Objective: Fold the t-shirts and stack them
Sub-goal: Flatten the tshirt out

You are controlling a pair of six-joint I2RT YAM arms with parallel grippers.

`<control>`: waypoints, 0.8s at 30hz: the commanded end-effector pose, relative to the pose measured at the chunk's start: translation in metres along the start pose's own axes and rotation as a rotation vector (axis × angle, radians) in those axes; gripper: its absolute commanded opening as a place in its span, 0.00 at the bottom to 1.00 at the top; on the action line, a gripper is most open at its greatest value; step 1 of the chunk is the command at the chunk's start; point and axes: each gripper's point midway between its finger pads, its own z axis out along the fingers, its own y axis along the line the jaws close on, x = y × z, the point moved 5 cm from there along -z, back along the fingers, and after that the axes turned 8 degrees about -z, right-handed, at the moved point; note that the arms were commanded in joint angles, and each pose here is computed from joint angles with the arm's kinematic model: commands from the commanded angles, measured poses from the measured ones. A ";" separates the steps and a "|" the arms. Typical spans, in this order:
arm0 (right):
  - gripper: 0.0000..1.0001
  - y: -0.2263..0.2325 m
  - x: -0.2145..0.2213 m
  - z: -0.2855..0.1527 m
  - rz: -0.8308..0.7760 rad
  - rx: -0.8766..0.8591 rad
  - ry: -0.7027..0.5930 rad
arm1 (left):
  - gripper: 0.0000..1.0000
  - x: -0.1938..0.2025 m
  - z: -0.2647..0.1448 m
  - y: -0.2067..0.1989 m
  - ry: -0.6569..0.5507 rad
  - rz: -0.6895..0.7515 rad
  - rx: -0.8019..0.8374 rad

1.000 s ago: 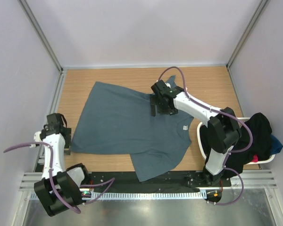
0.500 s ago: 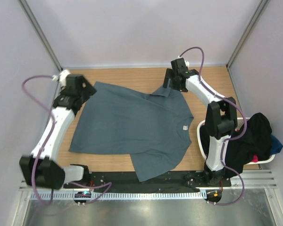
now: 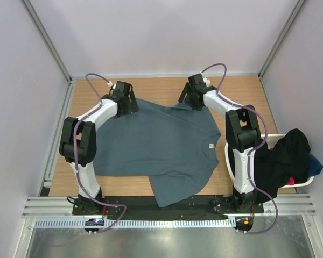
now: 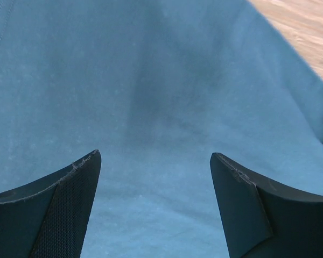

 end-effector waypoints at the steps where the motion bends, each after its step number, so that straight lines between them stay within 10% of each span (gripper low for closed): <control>1: 0.78 0.004 -0.010 0.011 0.071 0.013 -0.035 | 0.83 -0.011 -0.002 -0.003 -0.031 -0.017 -0.005; 11: 0.69 -0.018 0.005 0.012 0.047 0.120 -0.030 | 0.74 0.016 0.012 0.039 0.016 -0.052 -0.270; 24: 0.24 -0.005 -0.009 0.022 0.057 0.070 -0.068 | 0.47 0.050 0.014 0.066 0.066 -0.138 -0.366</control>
